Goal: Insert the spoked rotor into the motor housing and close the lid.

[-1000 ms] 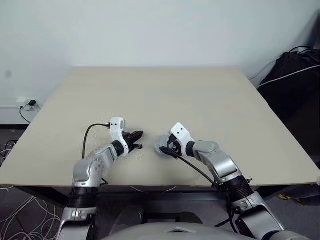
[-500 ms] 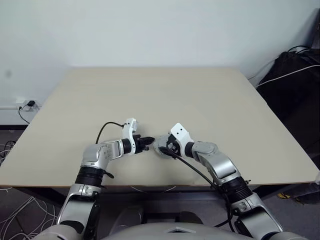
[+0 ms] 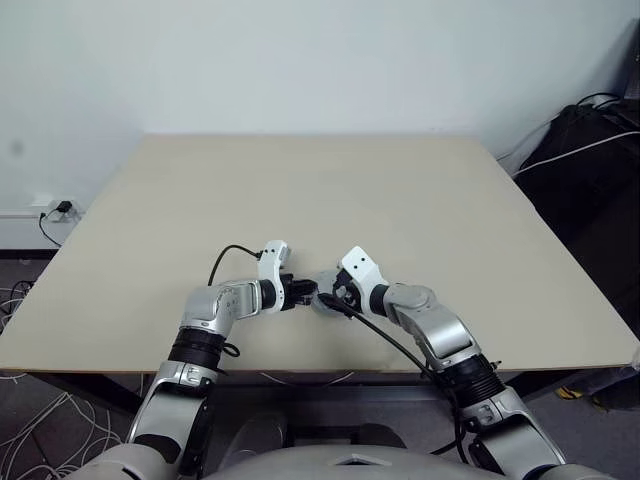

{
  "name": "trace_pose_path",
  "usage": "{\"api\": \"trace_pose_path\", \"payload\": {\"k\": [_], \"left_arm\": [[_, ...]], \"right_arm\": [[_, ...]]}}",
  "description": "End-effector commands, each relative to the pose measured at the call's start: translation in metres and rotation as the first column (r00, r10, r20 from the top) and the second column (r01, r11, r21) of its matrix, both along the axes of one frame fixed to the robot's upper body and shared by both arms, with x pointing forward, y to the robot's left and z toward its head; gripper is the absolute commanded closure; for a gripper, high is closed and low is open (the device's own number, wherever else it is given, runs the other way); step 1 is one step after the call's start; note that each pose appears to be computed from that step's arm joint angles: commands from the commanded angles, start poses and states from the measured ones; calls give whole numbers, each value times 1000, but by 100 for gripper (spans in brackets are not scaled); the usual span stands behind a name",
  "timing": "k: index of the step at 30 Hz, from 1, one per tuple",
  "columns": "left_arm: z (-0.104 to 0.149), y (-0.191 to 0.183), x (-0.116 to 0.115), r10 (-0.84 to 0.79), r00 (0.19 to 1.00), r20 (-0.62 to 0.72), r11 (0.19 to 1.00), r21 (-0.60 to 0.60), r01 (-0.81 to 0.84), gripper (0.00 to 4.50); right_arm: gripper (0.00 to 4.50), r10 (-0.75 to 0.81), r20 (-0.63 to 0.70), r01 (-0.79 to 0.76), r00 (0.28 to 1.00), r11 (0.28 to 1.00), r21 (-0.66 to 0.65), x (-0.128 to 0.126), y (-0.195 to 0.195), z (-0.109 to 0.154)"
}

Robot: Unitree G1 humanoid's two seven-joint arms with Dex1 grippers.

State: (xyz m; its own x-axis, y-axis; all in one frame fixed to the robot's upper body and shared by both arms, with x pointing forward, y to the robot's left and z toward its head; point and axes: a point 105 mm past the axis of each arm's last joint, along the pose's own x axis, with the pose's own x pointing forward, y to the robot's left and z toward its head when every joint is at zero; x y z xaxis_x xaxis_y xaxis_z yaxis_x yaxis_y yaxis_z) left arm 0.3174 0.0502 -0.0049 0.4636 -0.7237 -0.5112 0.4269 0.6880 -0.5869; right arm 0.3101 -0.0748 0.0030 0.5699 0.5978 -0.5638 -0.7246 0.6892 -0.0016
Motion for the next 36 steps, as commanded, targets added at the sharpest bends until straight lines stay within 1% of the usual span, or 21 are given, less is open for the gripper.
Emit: {"api": "trace_pose_path", "payload": {"k": [1, 3, 5, 7, 15, 21, 24, 26, 28, 31, 34, 36], "left_arm": [[-6, -5, -6, -16, 999, -30, 999, 31, 17, 450], [-6, -5, -6, -16, 999, -31, 999, 31, 17, 450], [-6, -5, -6, -19, 999, -31, 999, 31, 20, 450], [-6, -6, -6, -21, 999, -30, 999, 31, 22, 450], [-4, -7, -6, -29, 999, -23, 999, 22, 30, 450], [-3, -8, -6, -41, 999, -20, 999, 21, 41, 450], [-3, -8, -7, -46, 999, -16, 999, 22, 46, 450], [-2, -8, -7, -48, 999, -13, 999, 21, 48, 450], [-2, -9, -6, -50, 999, -11, 999, 20, 50, 450], [-2, -10, -7, -53, 999, -9, 998, 19, 53, 450], [-2, -11, -7, -57, 998, -6, 998, 18, 57, 450], [-2, -11, -7, -60, 998, -4, 998, 19, 60, 450]], "right_arm": [[130, -21, -54, 19, 998, 999, -33, -6, -6, -13], [130, -19, -60, 18, 998, 1000, -21, -6, -5, -12], [57, -29, -64, 28, 998, 1000, -10, -6, -6, -11], [2, -44, -55, 44, 998, 999, -3, -6, -7, -7], [2, -113, 15, 113, 993, 993, 36, -7, -20, 17], [2, -134, 41, 132, 990, 991, 38, -18, -32, 31], [2, -131, 34, 129, 991, 989, 75, -26, -33, 38], [2, -167, 16, 164, 986, 979, 122, -27, -35, 40], [2, -243, -29, 244, 970, 951, 188, -23, -38, 39], [2, -380, -156, 410, 912, 857, 311, -15, -40, 33], [2, -433, -270, 508, 860, 774, 378, -11, -36, 27], [2, -446, -324, 548, 834, 738, 394, -8, -34, 23]]}}
